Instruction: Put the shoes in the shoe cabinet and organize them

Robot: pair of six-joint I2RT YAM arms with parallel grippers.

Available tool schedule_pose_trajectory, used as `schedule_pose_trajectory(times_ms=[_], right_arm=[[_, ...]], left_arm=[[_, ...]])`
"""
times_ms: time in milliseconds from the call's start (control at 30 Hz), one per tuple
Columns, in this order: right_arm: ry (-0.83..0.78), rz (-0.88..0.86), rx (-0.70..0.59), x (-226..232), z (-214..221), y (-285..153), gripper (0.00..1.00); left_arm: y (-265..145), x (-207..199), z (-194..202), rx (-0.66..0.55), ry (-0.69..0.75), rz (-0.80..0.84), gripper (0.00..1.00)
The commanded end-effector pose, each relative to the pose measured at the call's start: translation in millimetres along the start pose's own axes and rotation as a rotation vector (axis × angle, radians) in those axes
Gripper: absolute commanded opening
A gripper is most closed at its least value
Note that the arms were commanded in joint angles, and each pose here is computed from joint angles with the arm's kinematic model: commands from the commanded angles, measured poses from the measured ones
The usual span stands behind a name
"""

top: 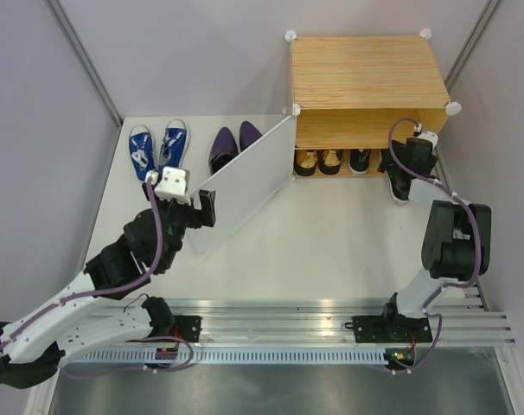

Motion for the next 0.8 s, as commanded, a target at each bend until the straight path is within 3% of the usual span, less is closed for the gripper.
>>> schedule_pose_trajectory(times_ms=[0,300,433,467,500,567,767], right_arm=[[0.071,-0.047,-0.151,4.5,-33.2,-32.6,0.98],[0.153,-0.01,-0.171,-11.2,-23.7,-94.7,0.93],[0.225,0.068,-0.126,-25.7,5.3,-111.5,0.69],[0.274,0.082,-0.106,-28.0,13.5,-113.2,0.49],[0.294,0.087,-0.086,-31.6,25.1,-115.6,0.42],[0.339,0.099,-0.047,-37.1,37.2,-116.2,0.33],[0.362,0.197,0.03,-57.8,64.4,-112.4,0.3]], left_arm=[[-1.4,0.4,-4.9,-0.026,0.002,0.017,0.9],[-2.4,2.0,-5.2,-0.03,-0.001,0.009,0.9],[-2.4,2.3,-5.2,-0.03,-0.003,0.005,0.9],[-2.8,2.7,-5.1,-0.031,-0.004,0.005,0.9],[-2.5,2.6,-4.9,-0.031,-0.004,0.002,0.9],[-2.2,2.7,-4.9,-0.031,-0.003,-0.003,0.9],[-1.9,2.4,-4.5,-0.029,-0.004,-0.003,0.9]])
Point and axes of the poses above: each gripper's point midway between its finger pads, its own y axis out along the fingers, its own x axis along the line the jaws close on, z = x × y, the point moved 10 cm from there along -y, back along the fingers, and after that the axes turned 1 degree about -y, right-handed, at the moved point
